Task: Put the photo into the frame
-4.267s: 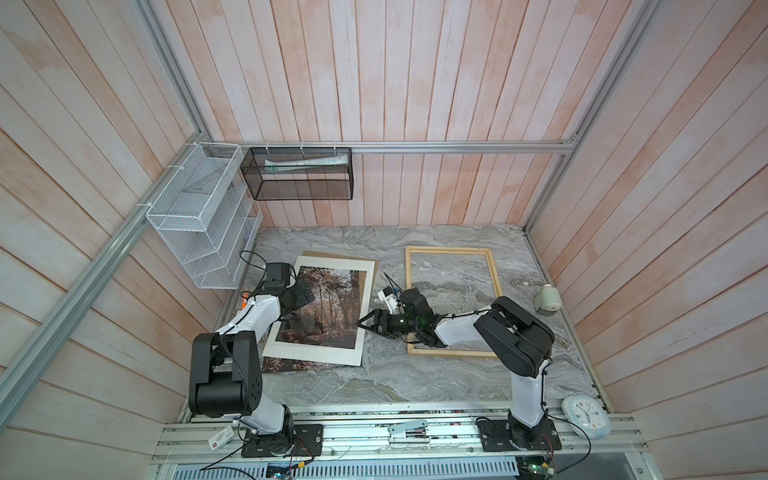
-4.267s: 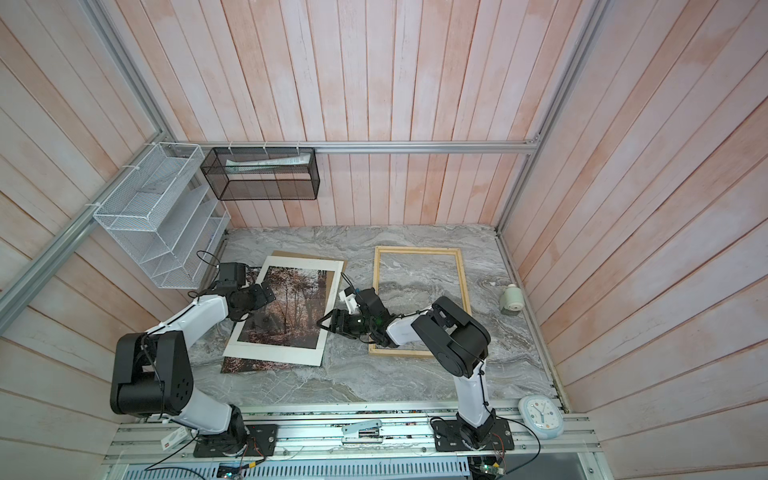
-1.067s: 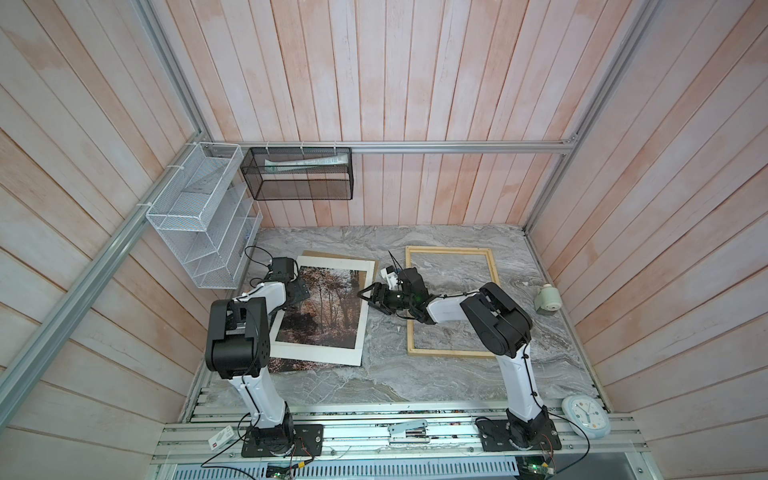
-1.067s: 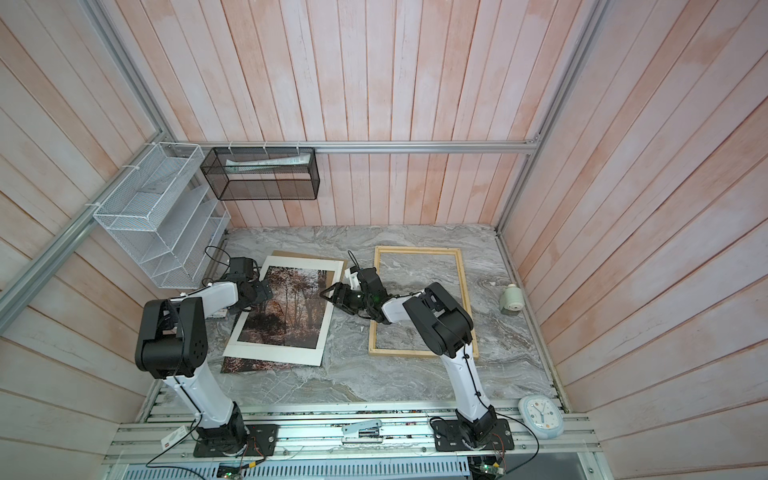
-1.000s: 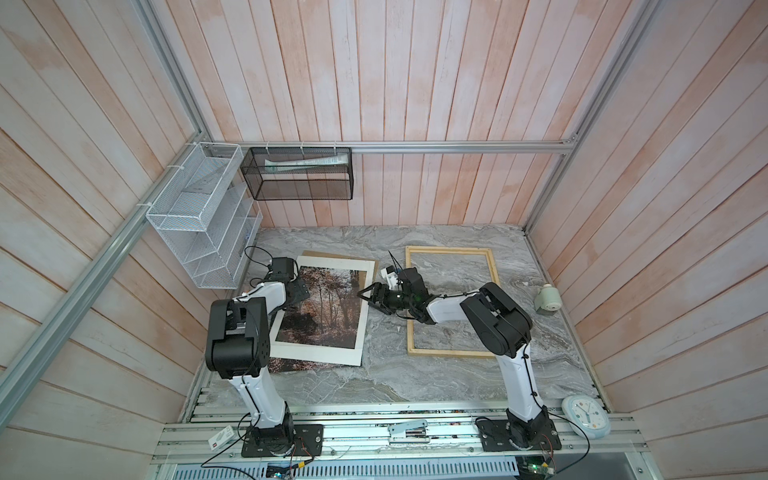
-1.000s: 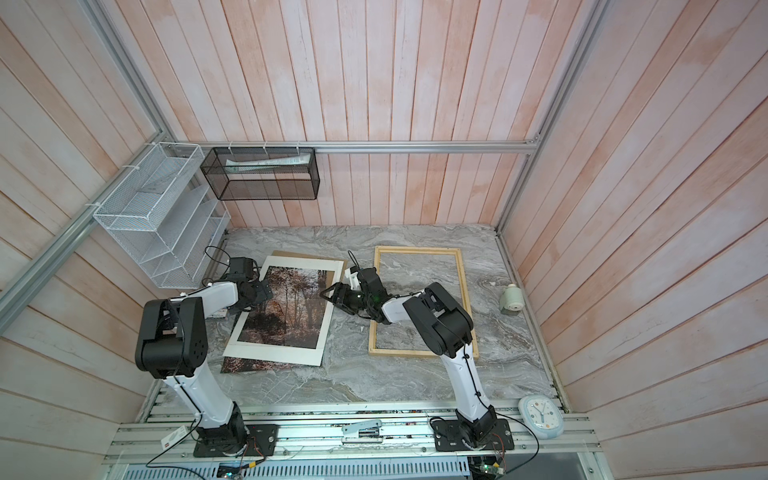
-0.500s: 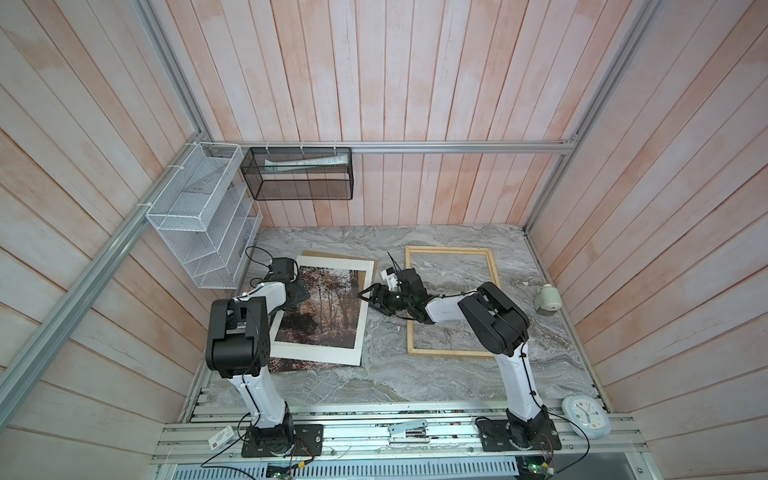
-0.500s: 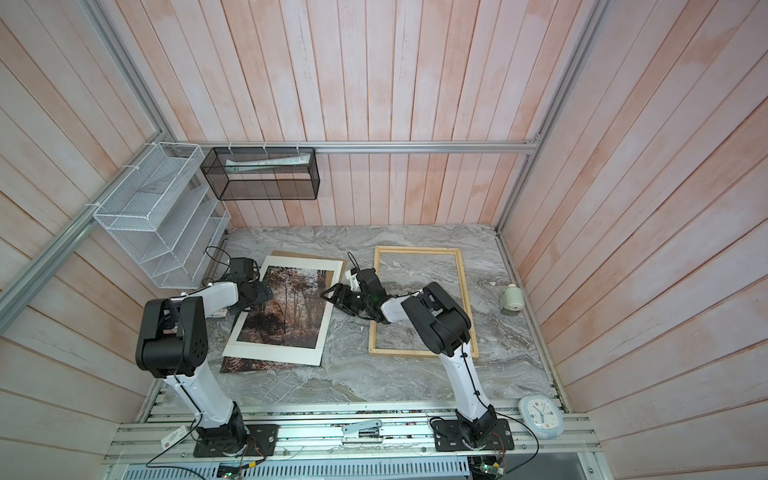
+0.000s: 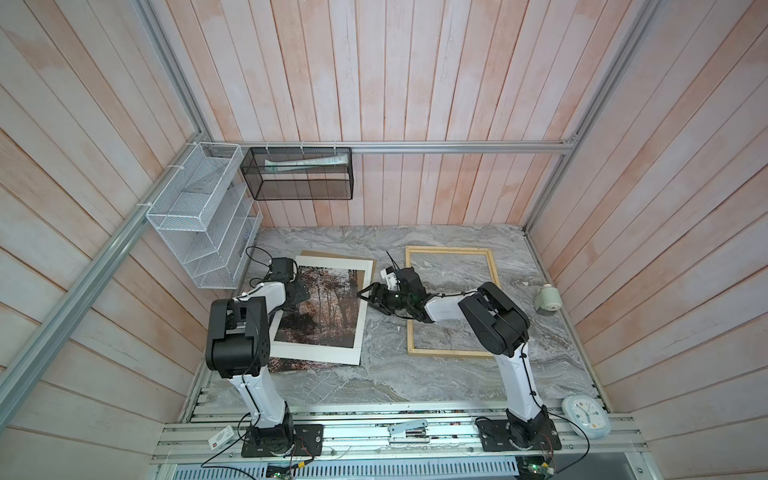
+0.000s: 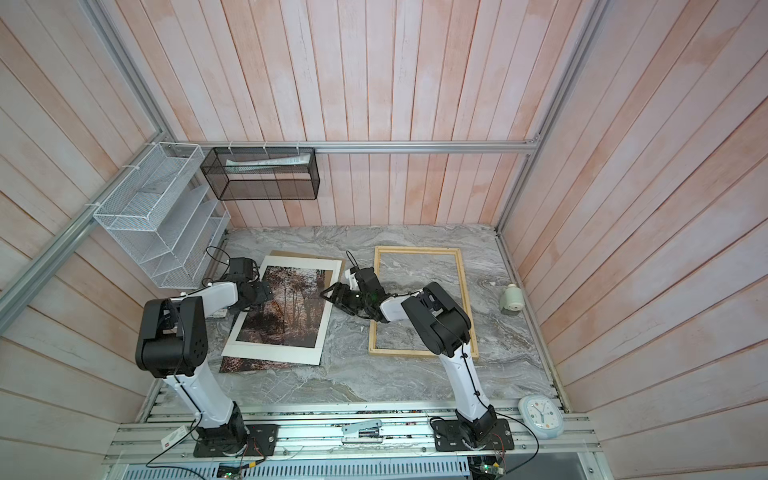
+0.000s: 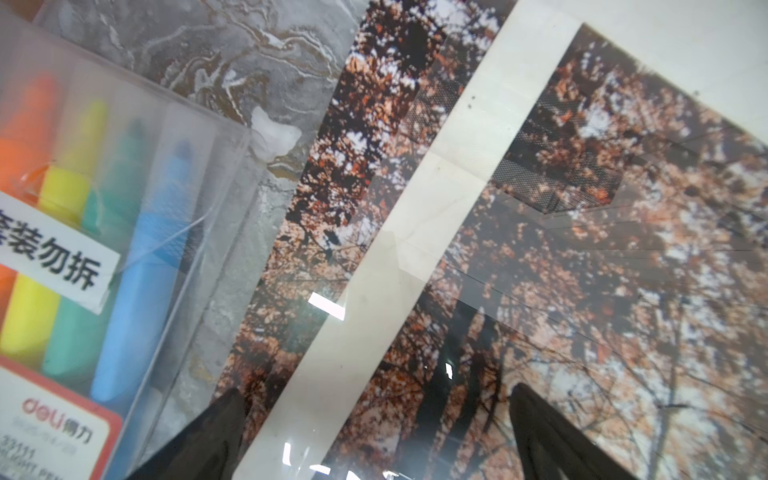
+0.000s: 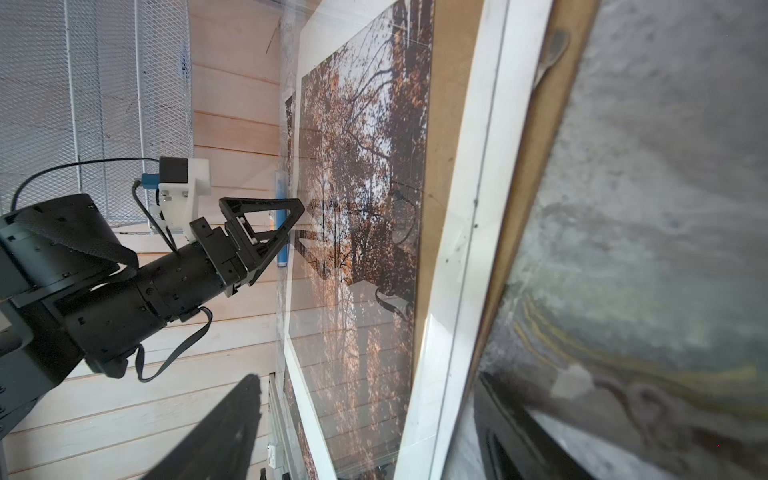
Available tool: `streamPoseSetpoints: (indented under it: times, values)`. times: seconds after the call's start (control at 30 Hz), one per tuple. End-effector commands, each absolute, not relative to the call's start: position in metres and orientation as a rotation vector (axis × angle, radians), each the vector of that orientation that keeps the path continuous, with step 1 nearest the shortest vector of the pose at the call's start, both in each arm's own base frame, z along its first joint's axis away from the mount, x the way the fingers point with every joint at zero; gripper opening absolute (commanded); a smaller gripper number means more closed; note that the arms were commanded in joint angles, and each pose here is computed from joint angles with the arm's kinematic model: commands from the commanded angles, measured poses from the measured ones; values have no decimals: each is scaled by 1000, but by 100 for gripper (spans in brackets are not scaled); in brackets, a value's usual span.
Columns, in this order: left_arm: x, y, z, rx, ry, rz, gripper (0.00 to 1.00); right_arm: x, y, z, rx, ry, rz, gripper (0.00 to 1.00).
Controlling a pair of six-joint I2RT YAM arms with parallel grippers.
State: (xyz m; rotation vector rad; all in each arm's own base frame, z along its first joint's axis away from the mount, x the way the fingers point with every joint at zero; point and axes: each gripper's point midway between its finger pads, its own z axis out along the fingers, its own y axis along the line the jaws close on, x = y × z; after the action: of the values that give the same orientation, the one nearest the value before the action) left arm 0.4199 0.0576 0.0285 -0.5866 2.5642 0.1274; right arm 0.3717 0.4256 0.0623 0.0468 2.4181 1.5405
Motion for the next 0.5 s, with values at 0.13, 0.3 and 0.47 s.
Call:
streamPoseSetpoints:
  times: [0.13, 0.3, 0.47]
  values:
    - [424, 47, 31, -576, 2547, 23, 100, 375, 420, 91, 12, 2369, 1464, 81]
    - [416, 37, 31, -591, 2536, -62, 100, 379, 423, 81, 25, 2394, 1452, 81]
    - [408, 27, 29, -594, 2535, -117, 100, 381, 427, 72, 26, 2411, 1459, 81]
